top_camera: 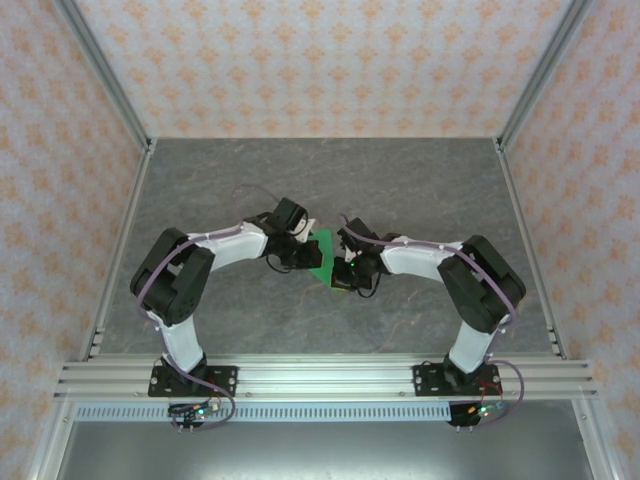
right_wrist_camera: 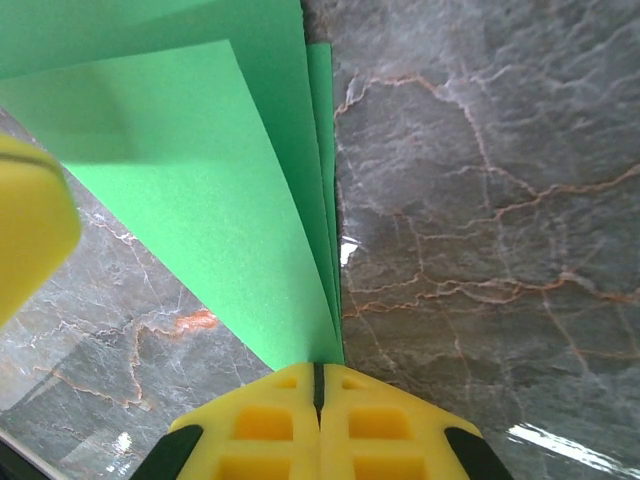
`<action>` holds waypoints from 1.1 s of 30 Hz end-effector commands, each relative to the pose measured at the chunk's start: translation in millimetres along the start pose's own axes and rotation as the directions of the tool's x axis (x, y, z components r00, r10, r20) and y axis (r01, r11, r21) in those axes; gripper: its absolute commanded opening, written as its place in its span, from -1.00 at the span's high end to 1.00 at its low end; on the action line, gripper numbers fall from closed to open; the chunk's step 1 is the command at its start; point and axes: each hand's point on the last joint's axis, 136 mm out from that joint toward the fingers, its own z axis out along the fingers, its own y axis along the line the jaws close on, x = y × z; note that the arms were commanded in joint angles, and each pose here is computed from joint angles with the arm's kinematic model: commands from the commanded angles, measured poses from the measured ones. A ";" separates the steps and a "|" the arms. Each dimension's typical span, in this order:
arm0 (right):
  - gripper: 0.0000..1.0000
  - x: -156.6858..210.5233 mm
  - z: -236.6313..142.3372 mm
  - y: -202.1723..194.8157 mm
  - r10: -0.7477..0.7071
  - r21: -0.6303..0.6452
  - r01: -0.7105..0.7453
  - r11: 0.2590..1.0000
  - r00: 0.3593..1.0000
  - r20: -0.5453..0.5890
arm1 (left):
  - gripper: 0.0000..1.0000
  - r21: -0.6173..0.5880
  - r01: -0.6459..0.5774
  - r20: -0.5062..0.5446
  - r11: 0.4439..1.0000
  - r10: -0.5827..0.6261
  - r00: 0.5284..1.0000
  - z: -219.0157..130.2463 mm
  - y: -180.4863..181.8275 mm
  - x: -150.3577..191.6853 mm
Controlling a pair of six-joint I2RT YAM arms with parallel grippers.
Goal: Fold a paper plane with a square sheet of paper (fold left side to right side)
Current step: Third fold the triangle at the center of the table.
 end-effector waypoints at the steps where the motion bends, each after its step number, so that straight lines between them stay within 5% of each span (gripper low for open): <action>1: 1.00 20.6 10.1 -45.8 0.033 0.169 -0.024 0.985 0.998 -0.048 | 0.84 -0.010 -0.003 -0.045 1.000 0.002 0.999 2.8 -4.3 19.6; 12: 1.00 21.8 12.4 -48.6 0.036 0.179 -0.025 0.984 0.998 -0.057 | 0.85 -0.014 -0.004 -0.090 1.000 0.002 0.996 25.0 -7.0 33.3; 33: 1.00 25.8 12.4 -55.6 0.039 0.209 -0.023 0.978 0.997 -0.071 | 0.91 -0.195 0.020 -0.103 0.981 -0.040 0.994 19.1 52.7 37.2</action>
